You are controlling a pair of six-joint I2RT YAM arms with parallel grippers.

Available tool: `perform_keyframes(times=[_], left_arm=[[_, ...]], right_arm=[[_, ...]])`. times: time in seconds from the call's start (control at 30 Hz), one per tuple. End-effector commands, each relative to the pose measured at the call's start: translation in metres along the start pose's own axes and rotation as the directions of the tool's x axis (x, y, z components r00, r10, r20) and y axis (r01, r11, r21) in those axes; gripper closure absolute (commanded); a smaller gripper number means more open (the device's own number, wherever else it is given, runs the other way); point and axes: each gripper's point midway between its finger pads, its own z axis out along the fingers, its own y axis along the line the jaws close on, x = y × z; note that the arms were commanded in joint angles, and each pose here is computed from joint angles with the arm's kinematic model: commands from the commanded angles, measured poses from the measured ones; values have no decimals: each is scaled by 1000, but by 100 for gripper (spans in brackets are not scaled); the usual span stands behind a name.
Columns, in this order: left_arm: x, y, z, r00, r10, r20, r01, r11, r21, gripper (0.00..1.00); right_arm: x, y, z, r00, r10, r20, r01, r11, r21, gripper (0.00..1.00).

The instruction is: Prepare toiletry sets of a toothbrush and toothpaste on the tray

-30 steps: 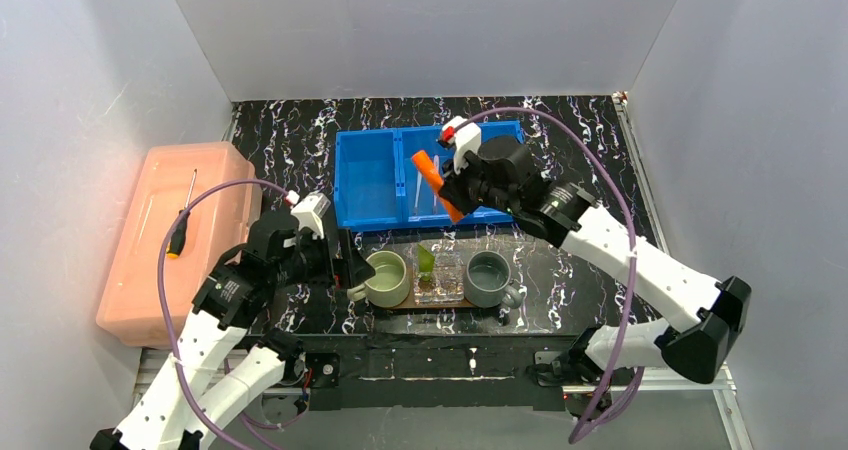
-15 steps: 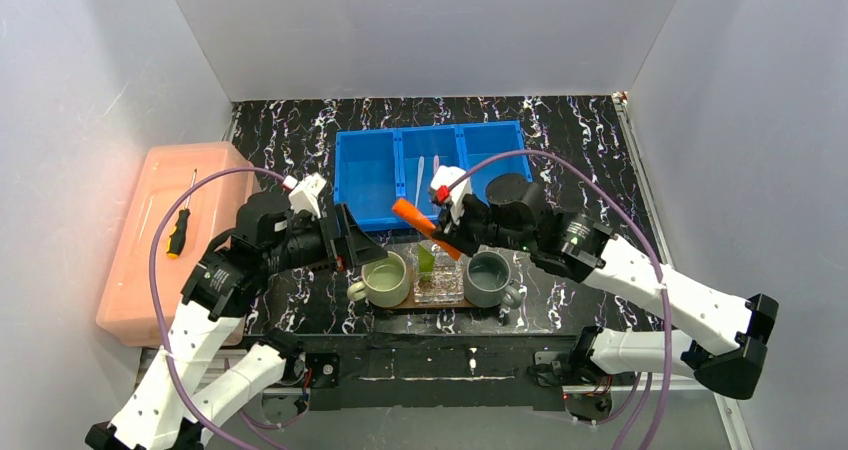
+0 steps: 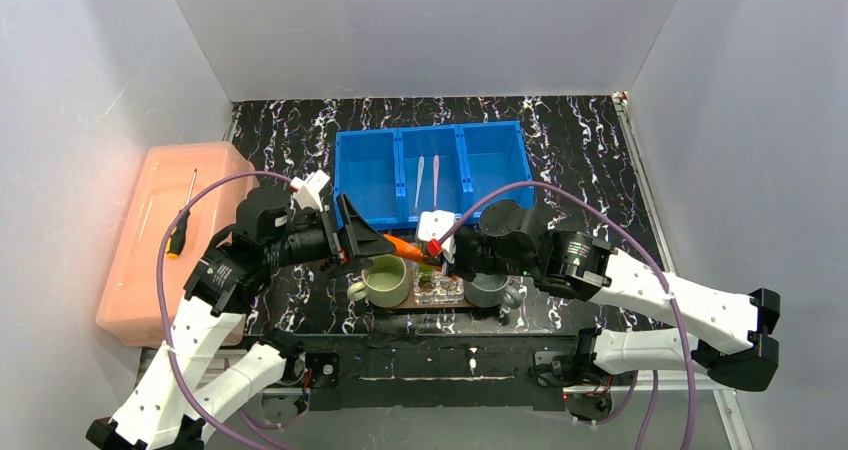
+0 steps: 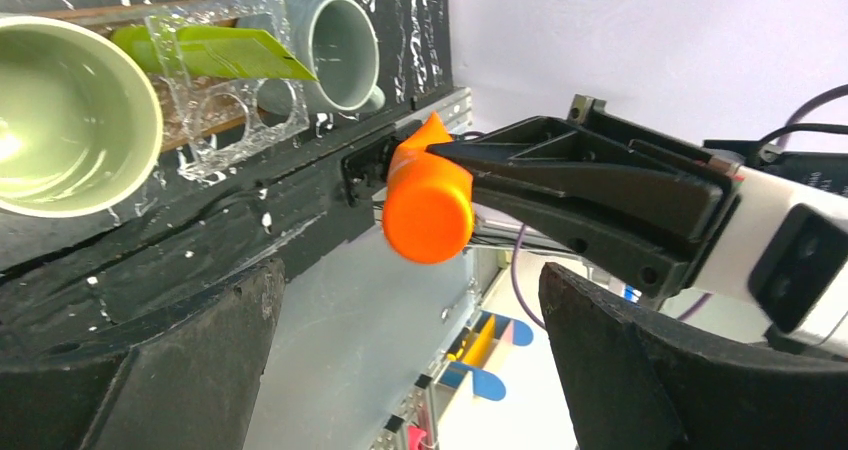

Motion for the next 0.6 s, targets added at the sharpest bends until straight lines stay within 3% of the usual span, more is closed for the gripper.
perform_keyframes(times=[0.0,0.37,0.57], left_arm=[[10,-17,-4,997,-37,-64,42,996,83,2],[22,-16,-6,992,-64,-112,77,990,118,6],[27,-17,-8,990,-58,-129,75,989,126,18]], right_arm=[[-26,4,0,993,-83,79,83,997,3,99],[-47,18,0,975,-191,117,188,982,32,99],[-52,21,4,971,-212,114,208,977,43,99]])
